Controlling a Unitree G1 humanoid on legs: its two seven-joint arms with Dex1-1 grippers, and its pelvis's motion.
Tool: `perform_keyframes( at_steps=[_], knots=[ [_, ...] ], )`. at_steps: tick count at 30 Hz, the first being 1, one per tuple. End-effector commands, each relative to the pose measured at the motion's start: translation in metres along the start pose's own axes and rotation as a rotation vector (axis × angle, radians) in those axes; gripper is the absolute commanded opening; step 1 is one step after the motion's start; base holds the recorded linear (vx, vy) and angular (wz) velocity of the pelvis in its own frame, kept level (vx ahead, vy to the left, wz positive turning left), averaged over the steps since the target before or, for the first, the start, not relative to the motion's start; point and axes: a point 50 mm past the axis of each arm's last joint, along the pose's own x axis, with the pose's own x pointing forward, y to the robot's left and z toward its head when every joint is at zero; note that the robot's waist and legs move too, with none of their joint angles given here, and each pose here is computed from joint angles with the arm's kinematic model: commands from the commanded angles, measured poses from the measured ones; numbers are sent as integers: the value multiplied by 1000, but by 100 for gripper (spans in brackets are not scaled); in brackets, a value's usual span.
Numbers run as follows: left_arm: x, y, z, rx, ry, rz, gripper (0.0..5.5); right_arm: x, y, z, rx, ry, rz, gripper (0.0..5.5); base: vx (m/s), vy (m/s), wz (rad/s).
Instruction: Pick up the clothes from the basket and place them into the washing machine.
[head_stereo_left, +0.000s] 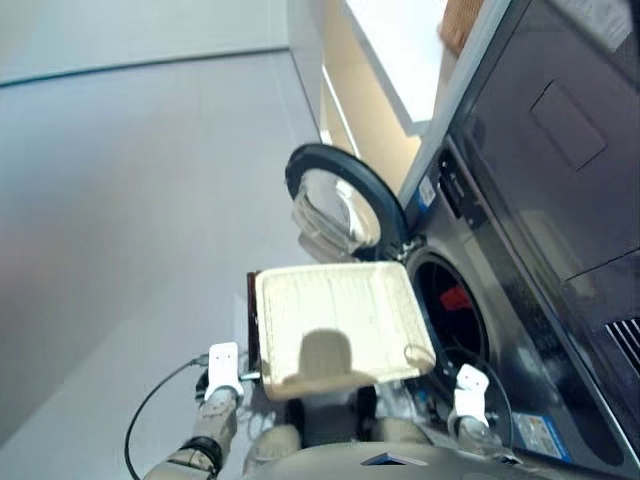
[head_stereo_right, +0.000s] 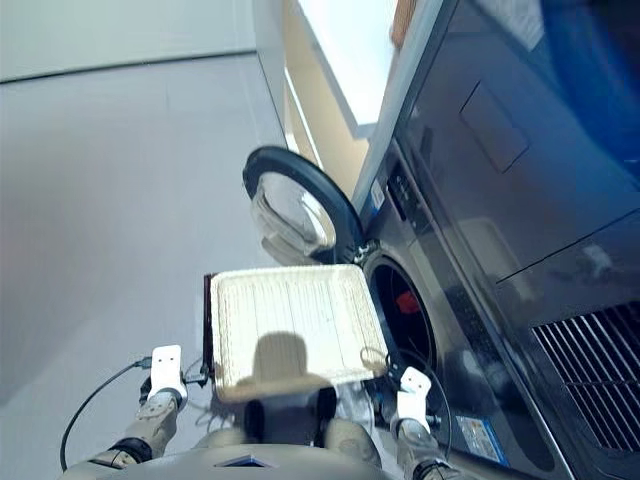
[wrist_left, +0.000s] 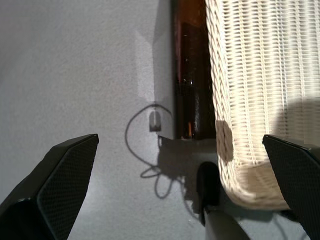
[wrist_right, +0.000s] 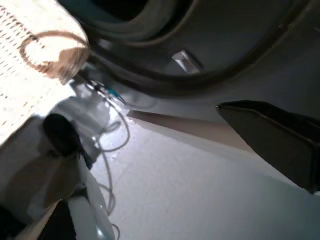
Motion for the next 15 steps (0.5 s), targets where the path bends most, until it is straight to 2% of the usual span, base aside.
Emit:
perform_keyframes(
  at_steps=[1,8,15],
  knots=[
    [-1,3,-9,4,54,1,550,1,-2,1,-21,13,1,550,0,0,0],
    [-7,7,-24,-26,100,-1,550,-1,1,-7,-7,35,22,550,43,10,-26],
    [-7,2,-24,19,100,-24,550,-1,6,-4,-19,19,36,550,0,0,0]
  ],
)
